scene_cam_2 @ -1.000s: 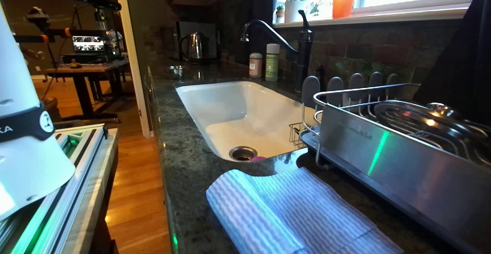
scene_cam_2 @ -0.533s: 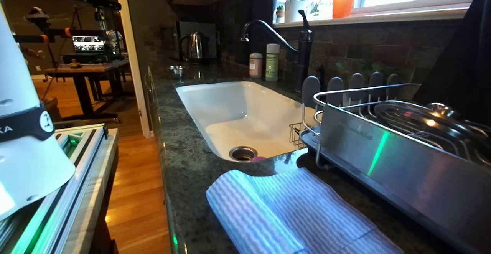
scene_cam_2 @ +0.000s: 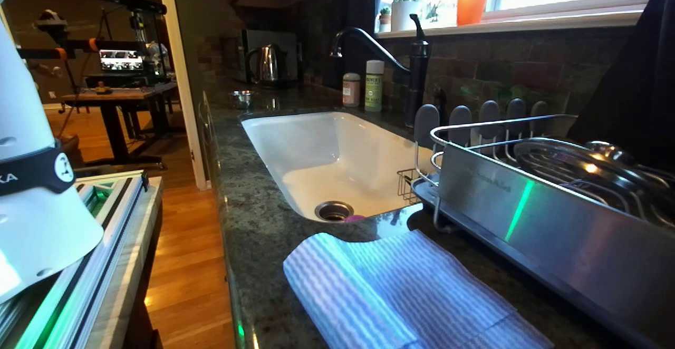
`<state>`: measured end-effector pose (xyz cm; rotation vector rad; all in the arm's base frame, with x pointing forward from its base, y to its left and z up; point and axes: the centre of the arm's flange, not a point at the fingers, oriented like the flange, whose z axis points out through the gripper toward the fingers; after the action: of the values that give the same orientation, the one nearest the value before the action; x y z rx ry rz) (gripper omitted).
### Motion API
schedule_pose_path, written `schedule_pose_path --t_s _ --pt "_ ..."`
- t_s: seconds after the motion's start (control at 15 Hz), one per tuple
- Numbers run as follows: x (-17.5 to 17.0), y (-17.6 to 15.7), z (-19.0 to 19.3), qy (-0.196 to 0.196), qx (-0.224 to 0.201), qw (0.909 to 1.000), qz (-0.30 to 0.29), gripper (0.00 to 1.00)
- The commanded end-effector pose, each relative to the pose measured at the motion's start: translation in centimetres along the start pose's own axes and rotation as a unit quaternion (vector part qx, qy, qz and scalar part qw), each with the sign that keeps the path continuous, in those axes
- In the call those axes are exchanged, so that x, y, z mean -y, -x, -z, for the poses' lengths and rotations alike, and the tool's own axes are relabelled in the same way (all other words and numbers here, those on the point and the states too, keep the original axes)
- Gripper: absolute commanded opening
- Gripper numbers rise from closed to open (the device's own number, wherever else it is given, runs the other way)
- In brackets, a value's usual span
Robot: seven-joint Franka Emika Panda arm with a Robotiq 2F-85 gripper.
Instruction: Put the purple plate on the plate rack
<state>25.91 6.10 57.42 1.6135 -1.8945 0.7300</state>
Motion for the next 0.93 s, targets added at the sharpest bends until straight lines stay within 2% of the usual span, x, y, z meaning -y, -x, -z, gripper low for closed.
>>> schedule_pose_path --t_s 0.0,0.07,0.2,0.33,0.53,0.73,0.87 --pt "0.8 -3.5 -1.4 -0.03 0.04 0.9965 0.067 0.01" --pt "1.2 -4.3 -1.6 -0.037 0.052 0.9945 0.083 0.01" --pt "2.0 -5.7 -2.2 -0.022 0.074 0.9939 0.079 0.01" --pt "1.8 -4.8 -2.1 -0.017 0.057 0.9956 0.072 0.04" --pt "1.9 -5.6 -2.5 -0.008 0.058 0.9961 0.066 0.01" --pt "4.9 -8.6 -3.9 0.025 0.063 0.9969 0.04 0.01" --pt "7.5 -11.1 -5.2 0.046 0.082 0.9947 0.042 0.01"
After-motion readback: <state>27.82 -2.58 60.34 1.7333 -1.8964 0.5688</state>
